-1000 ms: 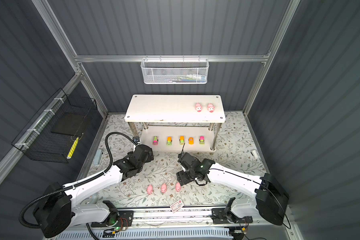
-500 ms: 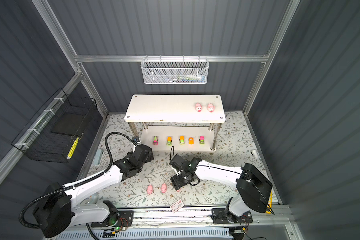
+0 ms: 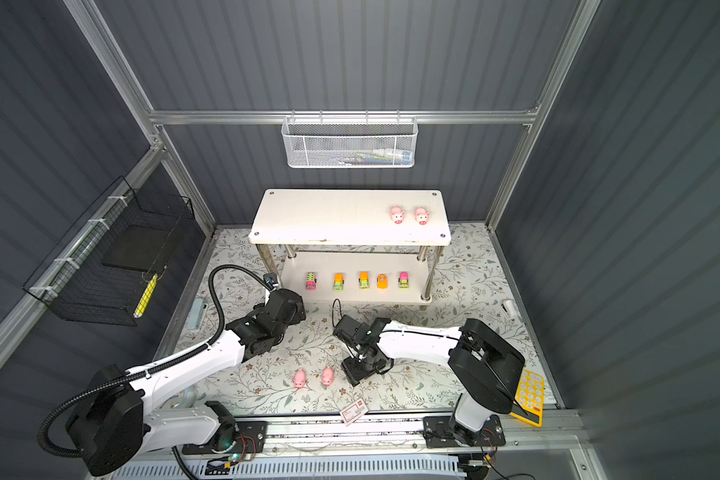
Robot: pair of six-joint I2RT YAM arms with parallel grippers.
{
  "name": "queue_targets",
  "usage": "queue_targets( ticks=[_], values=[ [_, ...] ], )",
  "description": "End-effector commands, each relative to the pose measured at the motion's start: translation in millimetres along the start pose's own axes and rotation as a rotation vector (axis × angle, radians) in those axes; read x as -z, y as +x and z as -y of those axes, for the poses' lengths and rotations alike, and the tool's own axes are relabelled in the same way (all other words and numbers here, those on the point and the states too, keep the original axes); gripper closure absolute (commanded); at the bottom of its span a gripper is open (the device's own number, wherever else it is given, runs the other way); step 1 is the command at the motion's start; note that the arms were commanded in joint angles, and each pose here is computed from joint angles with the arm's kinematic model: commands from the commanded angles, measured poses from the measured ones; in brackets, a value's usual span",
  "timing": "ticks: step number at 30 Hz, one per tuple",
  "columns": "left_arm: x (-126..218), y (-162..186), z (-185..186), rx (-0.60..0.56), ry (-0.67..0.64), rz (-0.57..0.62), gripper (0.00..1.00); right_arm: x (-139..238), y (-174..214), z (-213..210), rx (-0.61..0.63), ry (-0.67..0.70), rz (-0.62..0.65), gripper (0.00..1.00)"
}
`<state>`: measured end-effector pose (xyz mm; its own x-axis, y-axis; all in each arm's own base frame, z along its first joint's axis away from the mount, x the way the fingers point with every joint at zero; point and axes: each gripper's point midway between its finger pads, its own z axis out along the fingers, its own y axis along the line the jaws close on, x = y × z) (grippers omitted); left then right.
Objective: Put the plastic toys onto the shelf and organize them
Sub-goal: 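Close the right gripper on the pink pig nearest it, then lift the pig with the right gripper up over the shelf top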
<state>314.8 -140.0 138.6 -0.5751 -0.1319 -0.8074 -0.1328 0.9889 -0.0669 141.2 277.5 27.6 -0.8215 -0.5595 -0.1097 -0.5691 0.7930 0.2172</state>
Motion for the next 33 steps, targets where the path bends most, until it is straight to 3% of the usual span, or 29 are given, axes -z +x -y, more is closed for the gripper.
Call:
queue_targets(
  ticks=[1,22,28,33],
  values=[
    [0.4,0.6,-8.1,0.012,-0.028,0.004,0.13,0.9,-5.2,-4.0,0.009,0.001,-0.002,0.38],
    [0.9,3.8,-11.8,0.018,-0.030,0.000,0.13,-5.5,-4.9,1.7,-0.004,0.041,-0.032,0.64],
    [0.9,4.9,-13.3,0.022,-0.032,0.000,0.13,14.8,-4.6,1.8,-0.014,0.049,-0.005,0.67],
    [0.3,5.7,-14.1,0.023,-0.033,0.000,0.13,57.2,-7.9,2.5,-0.017,0.070,0.061,0.66]
  ],
)
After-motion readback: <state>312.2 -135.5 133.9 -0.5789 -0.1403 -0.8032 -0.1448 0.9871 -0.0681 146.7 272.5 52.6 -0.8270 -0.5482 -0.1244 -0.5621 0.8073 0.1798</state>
